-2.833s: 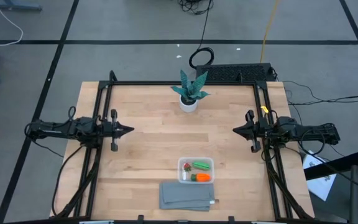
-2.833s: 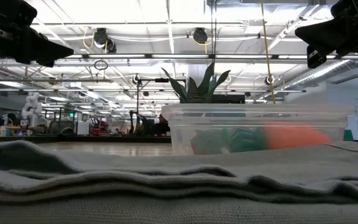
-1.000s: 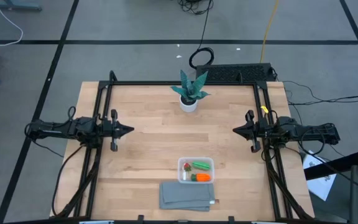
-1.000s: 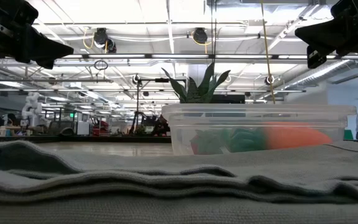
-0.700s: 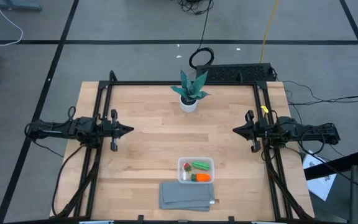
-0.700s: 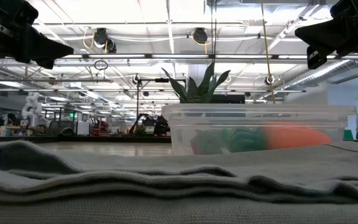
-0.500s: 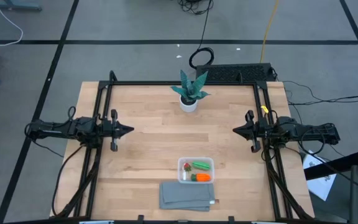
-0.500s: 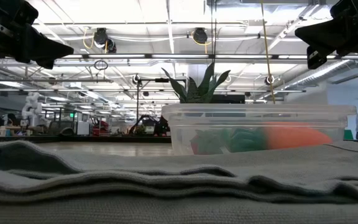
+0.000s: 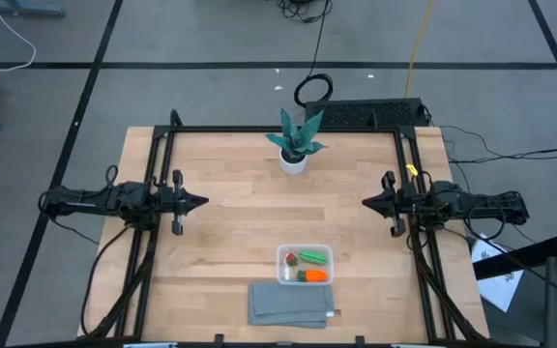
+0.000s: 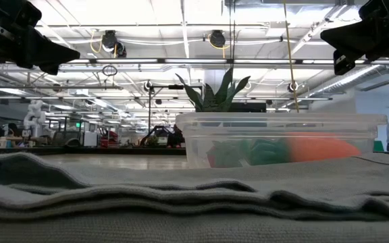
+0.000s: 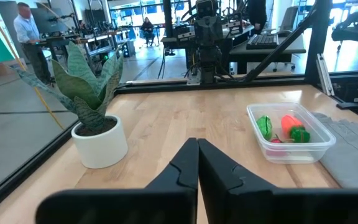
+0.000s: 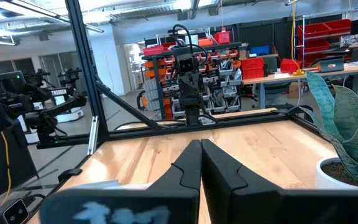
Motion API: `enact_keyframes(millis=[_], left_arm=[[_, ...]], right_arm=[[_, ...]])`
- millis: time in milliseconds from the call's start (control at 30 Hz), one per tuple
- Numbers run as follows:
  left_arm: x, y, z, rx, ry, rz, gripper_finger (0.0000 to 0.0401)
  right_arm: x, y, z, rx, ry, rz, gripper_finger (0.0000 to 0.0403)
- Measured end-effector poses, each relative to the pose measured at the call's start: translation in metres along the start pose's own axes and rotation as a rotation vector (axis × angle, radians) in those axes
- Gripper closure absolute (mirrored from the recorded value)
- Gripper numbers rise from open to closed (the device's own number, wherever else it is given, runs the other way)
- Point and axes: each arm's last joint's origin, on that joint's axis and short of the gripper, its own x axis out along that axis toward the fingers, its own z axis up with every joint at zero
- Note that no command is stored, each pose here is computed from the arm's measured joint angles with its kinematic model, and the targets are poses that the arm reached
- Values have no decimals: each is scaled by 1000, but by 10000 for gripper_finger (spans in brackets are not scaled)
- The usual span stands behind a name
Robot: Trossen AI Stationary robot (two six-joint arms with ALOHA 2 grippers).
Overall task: Pick and placing Produce into tupperware
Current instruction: Return to Home Position
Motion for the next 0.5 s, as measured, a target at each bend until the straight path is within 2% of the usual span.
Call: enact_keyframes(millis=[200,500], left_arm=[[0,0,0,0,0,0,379],[0,0,0,0,0,0,377]], right_arm=[[0,0,0,0,0,0,403],[0,0,0,0,0,0,403]])
